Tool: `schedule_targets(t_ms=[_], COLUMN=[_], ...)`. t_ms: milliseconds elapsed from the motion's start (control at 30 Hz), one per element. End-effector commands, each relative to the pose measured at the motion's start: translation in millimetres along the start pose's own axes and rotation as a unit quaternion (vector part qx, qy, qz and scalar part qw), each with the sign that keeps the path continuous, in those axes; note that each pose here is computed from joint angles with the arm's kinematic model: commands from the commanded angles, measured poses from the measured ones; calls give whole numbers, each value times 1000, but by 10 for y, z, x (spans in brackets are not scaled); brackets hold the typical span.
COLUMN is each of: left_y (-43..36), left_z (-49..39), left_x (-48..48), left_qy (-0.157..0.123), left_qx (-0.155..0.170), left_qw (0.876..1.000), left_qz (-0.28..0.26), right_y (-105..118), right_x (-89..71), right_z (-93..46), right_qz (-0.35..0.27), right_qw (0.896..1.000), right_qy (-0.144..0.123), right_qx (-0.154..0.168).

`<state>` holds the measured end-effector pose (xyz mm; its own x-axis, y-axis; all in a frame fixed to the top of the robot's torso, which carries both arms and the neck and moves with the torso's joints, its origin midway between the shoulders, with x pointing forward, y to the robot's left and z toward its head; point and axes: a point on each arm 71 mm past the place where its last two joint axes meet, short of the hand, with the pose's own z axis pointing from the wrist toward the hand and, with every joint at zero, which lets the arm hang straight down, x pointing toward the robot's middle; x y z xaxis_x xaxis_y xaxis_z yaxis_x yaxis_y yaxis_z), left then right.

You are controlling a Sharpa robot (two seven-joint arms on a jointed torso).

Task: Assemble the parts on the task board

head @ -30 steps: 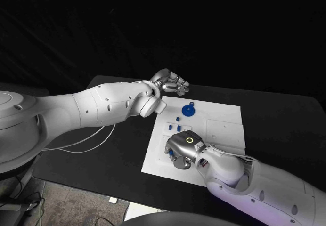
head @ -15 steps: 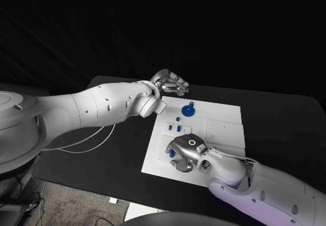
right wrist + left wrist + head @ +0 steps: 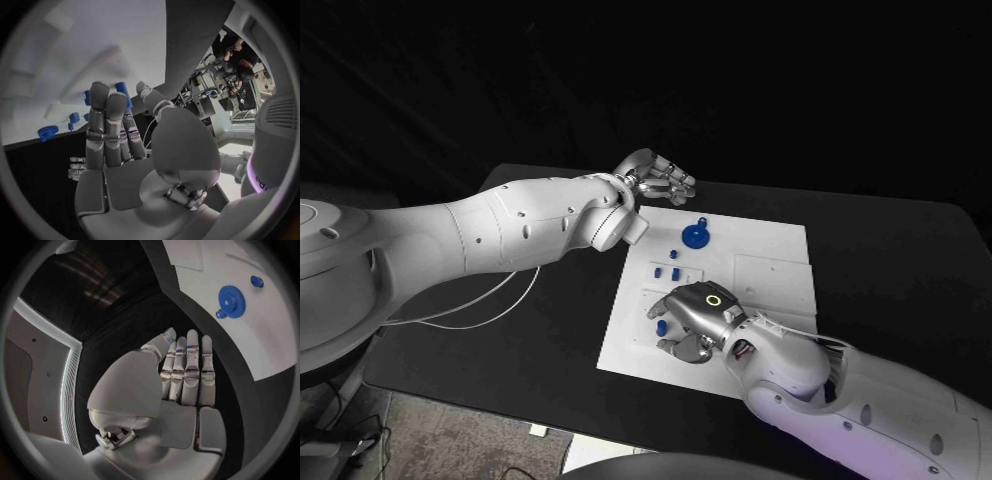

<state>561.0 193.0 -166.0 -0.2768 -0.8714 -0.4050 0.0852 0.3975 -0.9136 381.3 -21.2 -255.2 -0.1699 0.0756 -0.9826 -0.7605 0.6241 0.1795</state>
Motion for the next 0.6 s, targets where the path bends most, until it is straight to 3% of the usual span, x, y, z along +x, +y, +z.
schedule_targets(t_ms=[33,233,367,467,600], left_y=[-9,-4,7,22,41], left_z=[3,2,-7,-20,-33], left_x=[5,-4,-23,-48,-76], left_qy=[4,4,4,3,1], left_qx=[2,2,2,1,0], left_qw=[1000,1000,1000,1000,1000], left_qz=[-3,-2,-2,-2,-1], right_y=[3,-106,-317,-524,-834], right_x=[-110,-327,-529,-654,-746], right_z=[-30,-114,-230,-348,-543], right_qz=[31,79,130,162,199], right_qw=[998,993,985,979,970], right_qy=[-48,-88,-105,-101,-72], right_qx=[-6,4,35,68,119])
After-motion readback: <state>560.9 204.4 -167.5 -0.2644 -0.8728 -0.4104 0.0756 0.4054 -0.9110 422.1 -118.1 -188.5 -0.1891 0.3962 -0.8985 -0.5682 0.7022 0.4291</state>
